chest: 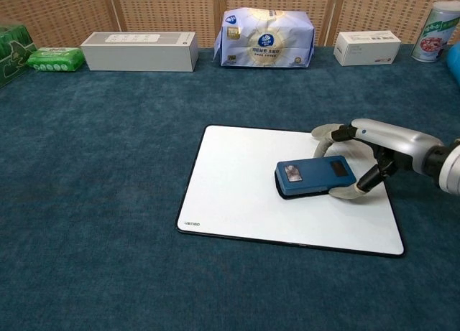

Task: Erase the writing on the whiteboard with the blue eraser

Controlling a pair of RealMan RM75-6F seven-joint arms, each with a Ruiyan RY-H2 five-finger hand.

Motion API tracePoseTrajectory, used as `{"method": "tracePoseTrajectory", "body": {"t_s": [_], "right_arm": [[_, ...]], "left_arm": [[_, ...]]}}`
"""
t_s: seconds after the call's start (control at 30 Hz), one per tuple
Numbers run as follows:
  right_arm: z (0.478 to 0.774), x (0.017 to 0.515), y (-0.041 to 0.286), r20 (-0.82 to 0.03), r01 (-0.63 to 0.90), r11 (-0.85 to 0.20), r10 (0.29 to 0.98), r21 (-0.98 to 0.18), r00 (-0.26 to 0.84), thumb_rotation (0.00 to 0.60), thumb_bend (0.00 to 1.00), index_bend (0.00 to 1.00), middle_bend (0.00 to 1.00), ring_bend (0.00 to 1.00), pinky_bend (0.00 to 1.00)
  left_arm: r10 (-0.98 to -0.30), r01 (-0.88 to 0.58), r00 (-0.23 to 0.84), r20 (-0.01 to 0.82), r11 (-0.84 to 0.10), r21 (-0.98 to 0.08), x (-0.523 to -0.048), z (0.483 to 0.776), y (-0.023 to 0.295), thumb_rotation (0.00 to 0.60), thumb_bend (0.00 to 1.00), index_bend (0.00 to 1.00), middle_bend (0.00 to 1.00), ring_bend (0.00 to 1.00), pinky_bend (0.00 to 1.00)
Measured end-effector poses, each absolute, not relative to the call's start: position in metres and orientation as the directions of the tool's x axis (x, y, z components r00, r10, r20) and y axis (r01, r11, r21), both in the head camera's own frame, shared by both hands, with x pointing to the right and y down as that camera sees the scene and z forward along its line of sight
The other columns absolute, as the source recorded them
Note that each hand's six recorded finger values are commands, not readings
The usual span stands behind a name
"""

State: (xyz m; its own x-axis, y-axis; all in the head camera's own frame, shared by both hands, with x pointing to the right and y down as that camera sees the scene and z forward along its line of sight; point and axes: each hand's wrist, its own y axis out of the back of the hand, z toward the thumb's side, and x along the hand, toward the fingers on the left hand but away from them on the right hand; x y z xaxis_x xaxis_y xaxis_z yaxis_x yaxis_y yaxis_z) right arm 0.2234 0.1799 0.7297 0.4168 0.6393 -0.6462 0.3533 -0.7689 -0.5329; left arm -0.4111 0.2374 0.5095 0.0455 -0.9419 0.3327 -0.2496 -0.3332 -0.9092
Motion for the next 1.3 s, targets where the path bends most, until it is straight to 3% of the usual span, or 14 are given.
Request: {"method": "tracePoseTrajectory", "body": {"t_s": [0.73,1.3], "right_arm": [[0.709,0.235,0.214,-0.641,0.368,-0.761,0.648,-0.534,0.411,0.6,0.24,0.59,0.09,0.0,0.0],[0.717,0.228,0.199,-0.633,0.37,-0.763,0.646,-0.53,0.426,0.6,0.24,0.59,0.09,0.0,0.0]], "left_arm": [[-0.943,-0.255,0.058,0.327,-0.331,-0.909,-0.409,0.509,0.236,0.6,0.42,0.39,0.24,0.11,0.0],[-0.946,-0.253,0.047,0.319,-0.321,-0.913,-0.412,0.504,0.239,0.6,0.42,0.39,0.24,0.11,0.0]]}}
